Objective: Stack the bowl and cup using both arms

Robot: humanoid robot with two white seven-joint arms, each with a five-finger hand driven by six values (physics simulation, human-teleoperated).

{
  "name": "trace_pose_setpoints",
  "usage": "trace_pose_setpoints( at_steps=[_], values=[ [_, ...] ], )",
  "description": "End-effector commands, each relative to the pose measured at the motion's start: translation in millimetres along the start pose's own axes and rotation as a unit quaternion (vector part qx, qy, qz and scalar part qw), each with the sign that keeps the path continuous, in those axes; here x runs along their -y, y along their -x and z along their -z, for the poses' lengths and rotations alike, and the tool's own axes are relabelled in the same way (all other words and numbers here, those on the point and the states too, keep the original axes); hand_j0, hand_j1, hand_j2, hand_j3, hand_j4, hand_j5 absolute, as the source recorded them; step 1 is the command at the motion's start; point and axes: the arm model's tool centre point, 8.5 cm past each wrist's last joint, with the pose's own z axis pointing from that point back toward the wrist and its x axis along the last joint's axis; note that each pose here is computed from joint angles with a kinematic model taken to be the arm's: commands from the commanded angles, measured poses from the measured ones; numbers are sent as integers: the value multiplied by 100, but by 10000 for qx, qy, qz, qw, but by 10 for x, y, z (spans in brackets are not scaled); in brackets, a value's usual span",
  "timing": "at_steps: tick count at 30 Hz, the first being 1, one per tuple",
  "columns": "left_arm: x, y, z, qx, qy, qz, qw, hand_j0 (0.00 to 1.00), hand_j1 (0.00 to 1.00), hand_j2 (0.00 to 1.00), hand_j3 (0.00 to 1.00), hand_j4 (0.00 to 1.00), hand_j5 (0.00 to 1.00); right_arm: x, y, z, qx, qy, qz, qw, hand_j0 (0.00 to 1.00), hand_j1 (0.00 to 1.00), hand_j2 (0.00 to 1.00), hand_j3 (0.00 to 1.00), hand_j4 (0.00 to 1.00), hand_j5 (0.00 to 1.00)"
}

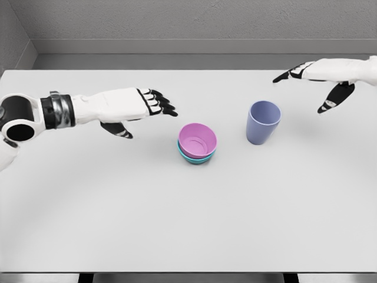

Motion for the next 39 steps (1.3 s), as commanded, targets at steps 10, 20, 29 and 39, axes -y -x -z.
trace_pose_setpoints(
  at_steps=[10,20,29,39],
  values=[
    [159,305,-1134,-1015,552,-120,9932,100,100,100,100,100,100,37,-144,110,236,82,-70,9997,100,100,100,100,100,100],
    [169,371,-1199,-1164,456,-188,9920,100,100,100,100,100,100,21,-321,319,553,-10,-135,9984,100,100,100,100,100,100],
    [359,491,-1175,-1300,460,-515,9891,100,100,100,100,100,100,-60,-439,426,759,-135,-149,9969,100,100,100,100,100,100],
    [365,499,-1186,-1319,473,-517,9888,100,100,100,100,100,100,-140,-524,486,910,-227,-144,9955,100,100,100,100,100,100]
  ],
)
